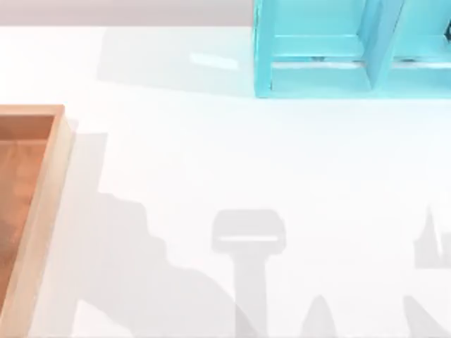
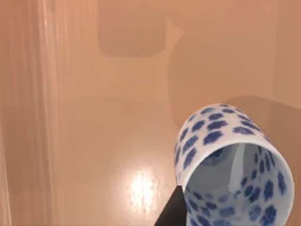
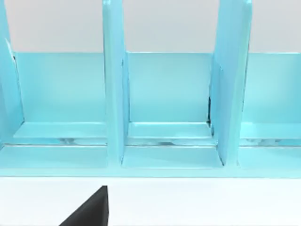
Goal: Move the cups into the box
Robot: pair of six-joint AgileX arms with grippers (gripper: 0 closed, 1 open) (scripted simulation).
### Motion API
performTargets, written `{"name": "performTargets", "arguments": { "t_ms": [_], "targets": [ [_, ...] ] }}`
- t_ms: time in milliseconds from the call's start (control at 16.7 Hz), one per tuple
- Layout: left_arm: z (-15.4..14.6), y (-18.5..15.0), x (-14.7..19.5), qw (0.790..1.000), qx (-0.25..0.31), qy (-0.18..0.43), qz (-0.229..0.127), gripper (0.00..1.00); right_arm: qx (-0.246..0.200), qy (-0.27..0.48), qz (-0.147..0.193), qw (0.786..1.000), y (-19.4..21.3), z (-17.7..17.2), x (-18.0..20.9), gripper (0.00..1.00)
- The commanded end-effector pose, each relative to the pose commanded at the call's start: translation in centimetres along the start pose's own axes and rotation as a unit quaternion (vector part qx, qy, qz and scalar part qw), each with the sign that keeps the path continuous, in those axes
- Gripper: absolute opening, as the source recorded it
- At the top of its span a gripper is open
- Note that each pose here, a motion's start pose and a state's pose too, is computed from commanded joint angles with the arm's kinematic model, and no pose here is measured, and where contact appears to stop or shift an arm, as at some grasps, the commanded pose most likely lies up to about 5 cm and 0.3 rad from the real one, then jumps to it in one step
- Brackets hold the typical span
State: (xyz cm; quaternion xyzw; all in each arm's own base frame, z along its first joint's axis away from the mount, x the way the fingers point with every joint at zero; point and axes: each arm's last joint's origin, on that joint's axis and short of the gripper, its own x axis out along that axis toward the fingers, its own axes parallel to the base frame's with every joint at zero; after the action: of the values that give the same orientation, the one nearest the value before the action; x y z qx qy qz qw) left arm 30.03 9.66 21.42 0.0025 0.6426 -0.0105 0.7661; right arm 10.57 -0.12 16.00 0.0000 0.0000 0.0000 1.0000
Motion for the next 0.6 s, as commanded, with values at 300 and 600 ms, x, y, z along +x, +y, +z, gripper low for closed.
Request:
{"name": "performTargets", "arguments": {
  "t_ms": [300, 600],
  "targets": [
    [0.00, 0.00, 0.00, 1.000, 0.000, 0.000, 0.000, 1.00, 0.000, 0.000, 0.000, 1.000, 0.00, 0.00, 0.00, 1.00],
    [0.00, 0.00, 0.00, 1.000, 0.000, 0.000, 0.000, 1.00, 0.000, 0.000, 0.000, 1.000, 0.00, 0.00, 0.00, 1.00]
  ]
}}
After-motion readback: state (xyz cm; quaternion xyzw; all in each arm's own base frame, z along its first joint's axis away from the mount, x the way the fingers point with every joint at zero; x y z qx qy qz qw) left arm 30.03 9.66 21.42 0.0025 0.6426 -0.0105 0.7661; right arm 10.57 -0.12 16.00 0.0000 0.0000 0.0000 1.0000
